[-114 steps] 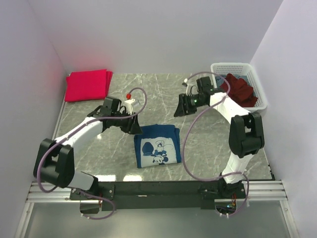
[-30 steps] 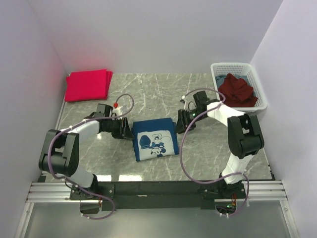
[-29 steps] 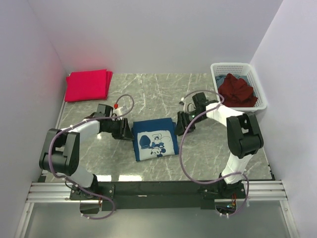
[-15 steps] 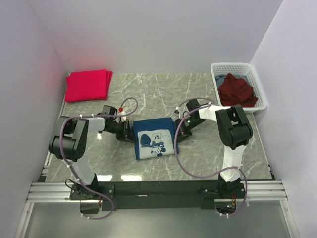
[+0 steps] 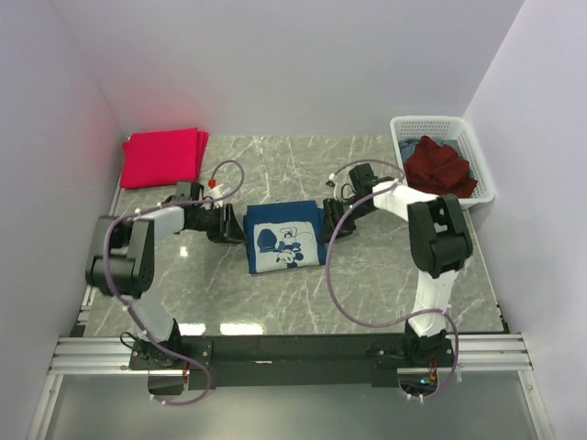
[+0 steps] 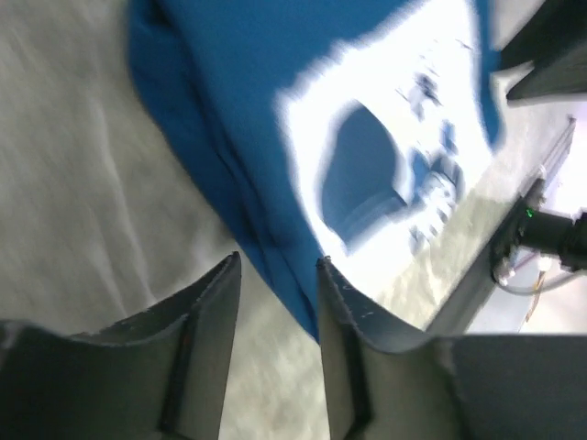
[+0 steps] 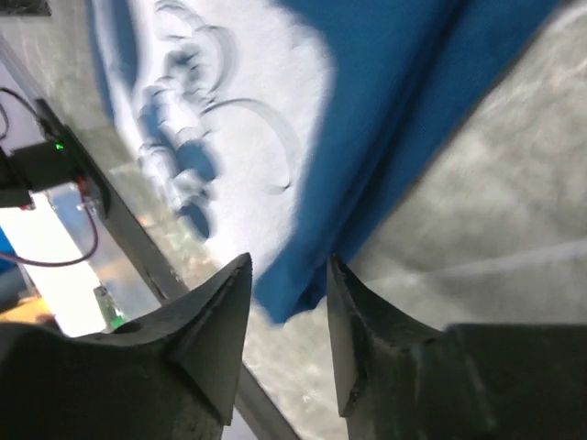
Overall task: Fold and stack the t-shirts
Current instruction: Fold the tshirt
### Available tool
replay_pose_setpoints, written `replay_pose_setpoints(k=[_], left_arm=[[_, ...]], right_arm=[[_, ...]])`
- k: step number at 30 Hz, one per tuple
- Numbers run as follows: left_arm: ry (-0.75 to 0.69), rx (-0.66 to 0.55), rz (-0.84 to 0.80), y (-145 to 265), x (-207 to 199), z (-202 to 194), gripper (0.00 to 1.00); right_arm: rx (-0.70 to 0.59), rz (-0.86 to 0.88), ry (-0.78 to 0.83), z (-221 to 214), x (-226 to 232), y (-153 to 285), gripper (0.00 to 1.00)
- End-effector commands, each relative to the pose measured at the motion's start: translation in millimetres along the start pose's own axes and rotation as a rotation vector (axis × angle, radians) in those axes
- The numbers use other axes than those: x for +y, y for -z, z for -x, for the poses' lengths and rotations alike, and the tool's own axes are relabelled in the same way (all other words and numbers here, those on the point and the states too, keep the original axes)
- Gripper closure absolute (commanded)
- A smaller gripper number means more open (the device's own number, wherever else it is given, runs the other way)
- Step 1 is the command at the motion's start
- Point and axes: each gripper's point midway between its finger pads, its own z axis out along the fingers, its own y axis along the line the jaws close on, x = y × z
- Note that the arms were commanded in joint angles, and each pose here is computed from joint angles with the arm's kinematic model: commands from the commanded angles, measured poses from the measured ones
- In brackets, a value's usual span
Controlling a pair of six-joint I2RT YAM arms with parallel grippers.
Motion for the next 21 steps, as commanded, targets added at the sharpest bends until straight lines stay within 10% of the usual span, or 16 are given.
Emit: replay_pose_setpoints(k=[1,11,21], left_arm=[[-0.180,-0.095,-0.131,38,-52,9,0.54],[-0.075,-0.069,-0.354,-3,-129,-24,0.85],[0.144,0.142,-0.205,-59,-36,-72,0.90]], right_arm=[[-0.155,0.052,0.153,20,49,50,0.53],[-0.043,0.354,0.069,-22,126,-9,0.86],[0.098,0.278,-0.149,-60,42,-72,0.96]])
